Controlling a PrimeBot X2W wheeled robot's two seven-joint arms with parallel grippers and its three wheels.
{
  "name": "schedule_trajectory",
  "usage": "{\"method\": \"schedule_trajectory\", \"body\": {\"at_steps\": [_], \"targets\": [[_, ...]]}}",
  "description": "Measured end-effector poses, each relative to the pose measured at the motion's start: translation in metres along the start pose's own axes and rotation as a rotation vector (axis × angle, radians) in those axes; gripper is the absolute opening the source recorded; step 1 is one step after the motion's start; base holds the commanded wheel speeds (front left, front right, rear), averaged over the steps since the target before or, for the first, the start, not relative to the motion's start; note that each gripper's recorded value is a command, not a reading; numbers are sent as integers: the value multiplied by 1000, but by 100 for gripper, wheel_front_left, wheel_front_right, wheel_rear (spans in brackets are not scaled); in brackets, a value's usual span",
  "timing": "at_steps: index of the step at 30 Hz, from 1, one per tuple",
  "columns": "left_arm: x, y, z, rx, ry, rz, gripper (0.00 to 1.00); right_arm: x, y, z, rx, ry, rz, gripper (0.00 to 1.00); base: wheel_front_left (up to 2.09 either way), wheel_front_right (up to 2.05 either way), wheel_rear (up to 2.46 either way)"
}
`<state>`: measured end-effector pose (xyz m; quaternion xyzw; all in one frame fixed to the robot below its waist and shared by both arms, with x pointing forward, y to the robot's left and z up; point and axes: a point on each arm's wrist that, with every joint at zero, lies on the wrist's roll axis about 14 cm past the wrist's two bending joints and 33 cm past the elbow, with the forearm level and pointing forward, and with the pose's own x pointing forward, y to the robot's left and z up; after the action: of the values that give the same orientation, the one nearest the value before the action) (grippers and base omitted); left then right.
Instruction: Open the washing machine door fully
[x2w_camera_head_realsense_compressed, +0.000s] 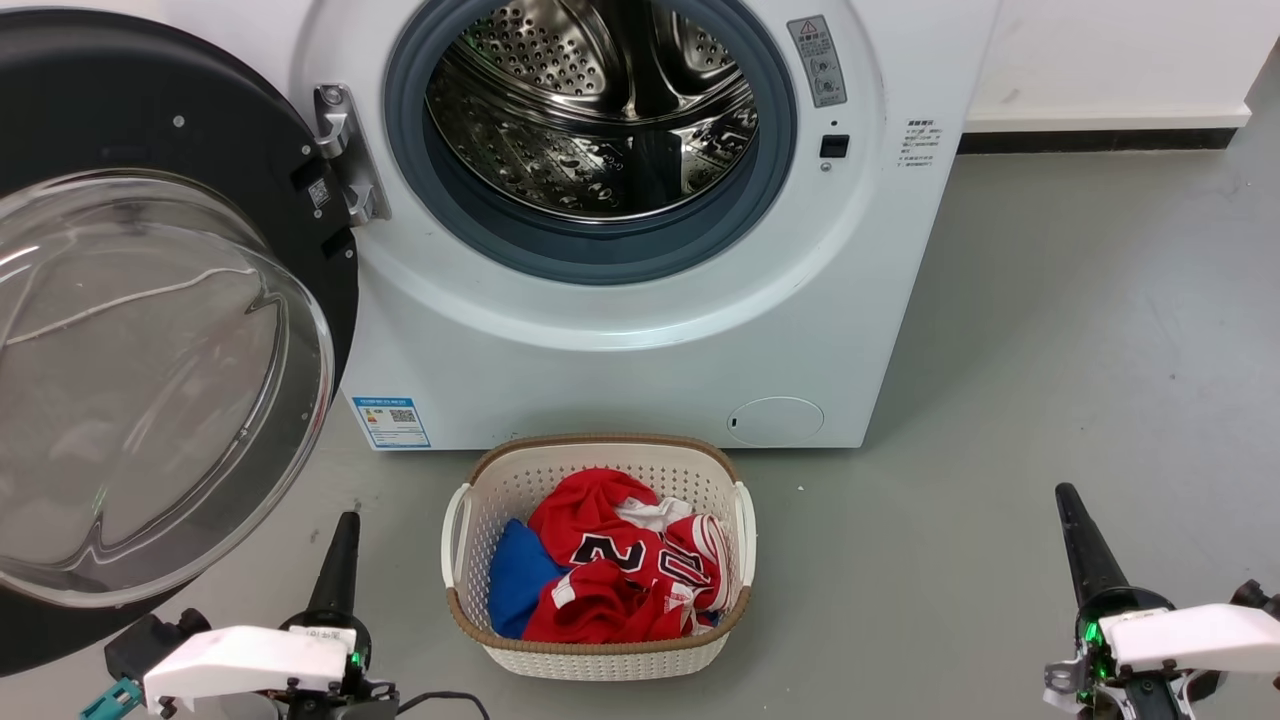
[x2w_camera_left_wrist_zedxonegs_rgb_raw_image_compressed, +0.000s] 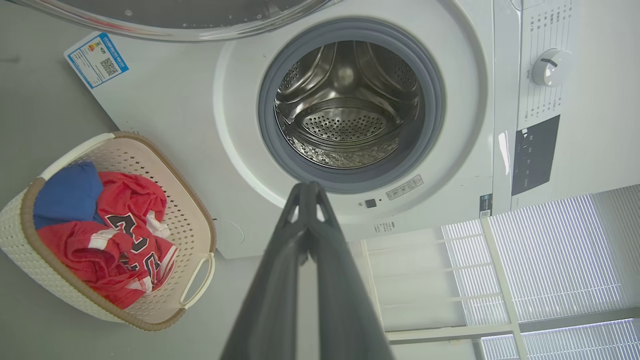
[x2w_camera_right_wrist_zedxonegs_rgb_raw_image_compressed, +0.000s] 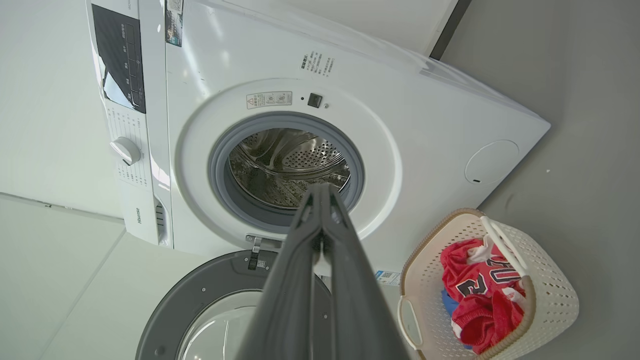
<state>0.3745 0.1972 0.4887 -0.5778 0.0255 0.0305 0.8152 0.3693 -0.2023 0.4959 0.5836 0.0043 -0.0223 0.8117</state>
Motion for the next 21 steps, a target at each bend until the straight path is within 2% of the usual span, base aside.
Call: {"method": "schedule_trajectory", "body": {"at_steps": [21], "targets": [[6,-6,3,-182,7,-30,0,9,4,0,171,15,9,0,0,0,0]]}}
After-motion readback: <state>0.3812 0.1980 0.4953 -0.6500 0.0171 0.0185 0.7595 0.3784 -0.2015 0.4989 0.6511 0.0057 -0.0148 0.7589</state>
